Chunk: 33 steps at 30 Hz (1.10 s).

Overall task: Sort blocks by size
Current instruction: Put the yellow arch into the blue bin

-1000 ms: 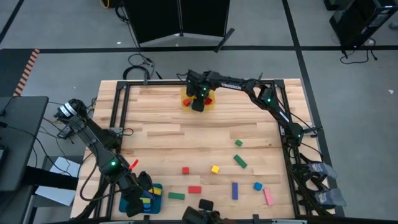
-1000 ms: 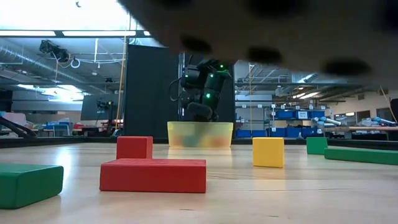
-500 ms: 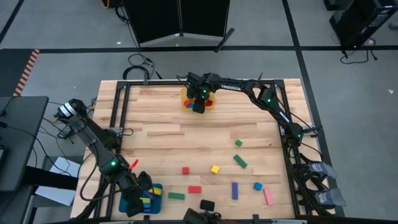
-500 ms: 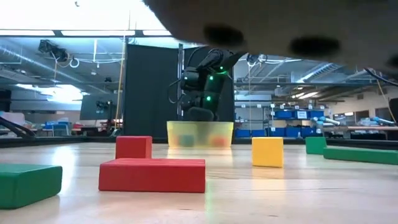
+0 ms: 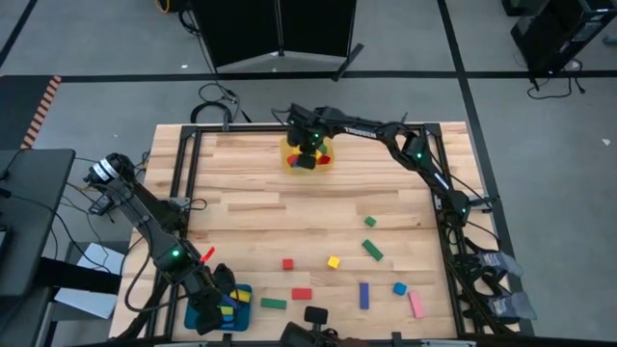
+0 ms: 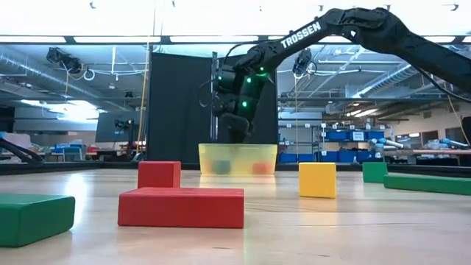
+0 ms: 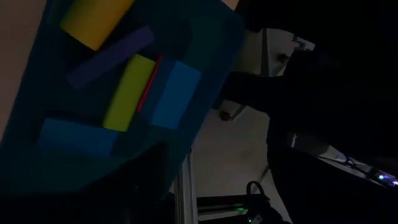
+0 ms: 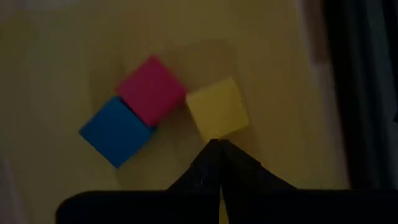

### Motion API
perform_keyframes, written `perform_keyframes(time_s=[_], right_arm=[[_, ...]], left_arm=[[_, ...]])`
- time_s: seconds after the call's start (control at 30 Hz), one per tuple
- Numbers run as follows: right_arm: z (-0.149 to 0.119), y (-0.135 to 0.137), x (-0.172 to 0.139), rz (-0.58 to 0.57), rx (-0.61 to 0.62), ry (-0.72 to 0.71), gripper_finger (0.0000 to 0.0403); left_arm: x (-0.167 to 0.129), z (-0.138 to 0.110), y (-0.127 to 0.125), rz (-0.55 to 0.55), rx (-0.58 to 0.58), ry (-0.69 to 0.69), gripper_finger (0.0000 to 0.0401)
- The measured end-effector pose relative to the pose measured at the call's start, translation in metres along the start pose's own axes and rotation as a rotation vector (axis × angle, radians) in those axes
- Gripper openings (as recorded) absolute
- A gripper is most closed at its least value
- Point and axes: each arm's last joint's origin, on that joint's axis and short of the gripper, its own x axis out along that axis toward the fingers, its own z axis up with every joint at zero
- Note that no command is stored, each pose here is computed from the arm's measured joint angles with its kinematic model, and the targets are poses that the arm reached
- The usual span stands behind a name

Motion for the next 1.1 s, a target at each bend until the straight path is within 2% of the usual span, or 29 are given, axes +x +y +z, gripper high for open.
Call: perform_keyframes(time_s=[0.23, 0.33, 0.43, 0.5, 0.7, 0.93, 1.1], right_arm=[[0.027, 0.002, -0.043, 0.019, -0.008, -0.118, 0.0006], [0.032, 0.0, -0.061, 0.03, 0.041, -0.15, 0.0005], [0.025, -0.012, -0.063, 0.073, 0.116, -0.124, 0.0014], [0.016, -0.02, -0.062, 0.106, 0.16, -0.069, 0.0029], [-0.001, -0.037, -0.056, 0.113, 0.253, 0.019, 0.0099], [-0.006, -0.03, -0.044, 0.133, 0.219, 0.062, 0.0193], [-0.013, -0.021, -0.023, 0.136, 0.206, 0.099, 0.0229]], left_arm=[[0.0, 0.0, 0.0, 0.0, -0.005, -0.002, 0.0282], [0.0, 0.0, 0.0, 0.0, -0.011, -0.002, 0.0282], [0.0, 0.001, 0.0, 0.004, -0.026, -0.026, 0.0282], [0.0, 0.002, 0.0, 0.006, -0.031, -0.053, 0.0282], [0.0, 0.003, 0.0, 0.015, -0.031, -0.096, 0.0282], [0.0, 0.003, 0.001, 0.021, -0.023, -0.097, 0.0282], [0.0, 0.003, 0.001, 0.02, -0.026, -0.097, 0.0282]])
